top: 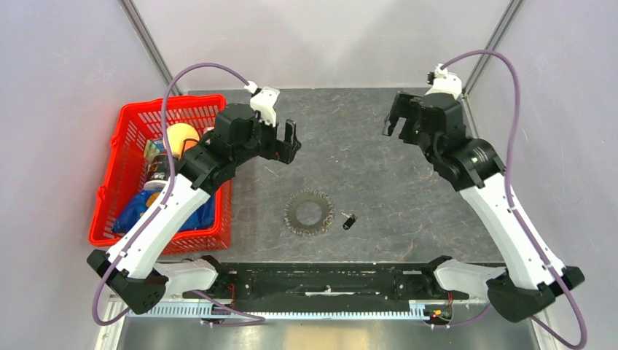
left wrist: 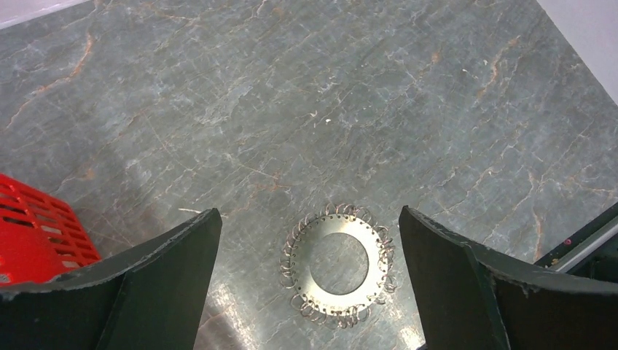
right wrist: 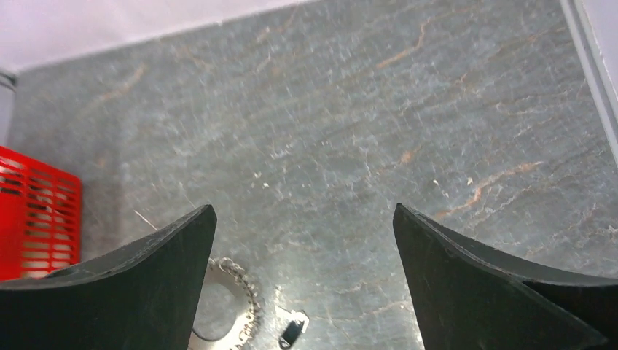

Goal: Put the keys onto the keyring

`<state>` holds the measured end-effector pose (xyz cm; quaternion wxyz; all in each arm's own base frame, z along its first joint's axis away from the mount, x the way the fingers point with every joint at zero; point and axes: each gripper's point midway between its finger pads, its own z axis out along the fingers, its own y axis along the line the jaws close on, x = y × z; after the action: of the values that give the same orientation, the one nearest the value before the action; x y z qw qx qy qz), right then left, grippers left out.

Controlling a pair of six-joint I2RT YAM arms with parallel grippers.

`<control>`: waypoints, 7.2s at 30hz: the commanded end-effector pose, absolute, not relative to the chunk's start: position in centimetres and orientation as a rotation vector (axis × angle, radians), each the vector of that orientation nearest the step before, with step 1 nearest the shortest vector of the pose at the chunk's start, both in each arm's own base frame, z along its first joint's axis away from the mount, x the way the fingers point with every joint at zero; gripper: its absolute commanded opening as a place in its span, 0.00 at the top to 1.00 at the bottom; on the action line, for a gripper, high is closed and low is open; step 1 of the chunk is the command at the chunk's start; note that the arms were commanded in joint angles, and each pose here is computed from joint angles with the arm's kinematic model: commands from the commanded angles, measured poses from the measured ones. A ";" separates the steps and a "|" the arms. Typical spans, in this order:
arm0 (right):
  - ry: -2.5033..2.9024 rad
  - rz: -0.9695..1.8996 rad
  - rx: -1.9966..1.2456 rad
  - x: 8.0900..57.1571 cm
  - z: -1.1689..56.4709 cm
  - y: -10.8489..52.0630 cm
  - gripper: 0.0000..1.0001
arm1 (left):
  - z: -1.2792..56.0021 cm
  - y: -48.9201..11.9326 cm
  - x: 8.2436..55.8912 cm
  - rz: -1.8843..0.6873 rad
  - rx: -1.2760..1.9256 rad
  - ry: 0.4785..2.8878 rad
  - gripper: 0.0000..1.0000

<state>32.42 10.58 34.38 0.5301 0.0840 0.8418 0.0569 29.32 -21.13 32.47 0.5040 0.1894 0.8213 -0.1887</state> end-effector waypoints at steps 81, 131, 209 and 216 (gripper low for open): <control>2.449 0.677 -0.128 23.6 19.6 20.1 0.22 | 12.9 -25.6 29.2 -0.339 0.163 2.444 0.76; 2.619 0.818 -0.223 16.9 10.0 34.8 0.56 | 13.6 -20.6 20.5 -0.592 0.039 2.409 0.50; 2.550 0.620 -0.161 15.5 11.2 26.3 0.49 | 4.5 -24.2 17.2 -0.730 0.172 2.654 0.76; 2.553 0.620 -0.160 15.4 11.1 26.3 0.49 | 4.1 -24.0 17.1 -0.714 0.169 2.664 0.76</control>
<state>15.01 26.34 10.57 0.2365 -0.0703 0.9430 0.2234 16.53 -23.88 4.22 0.1740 0.0659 0.9484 -0.2568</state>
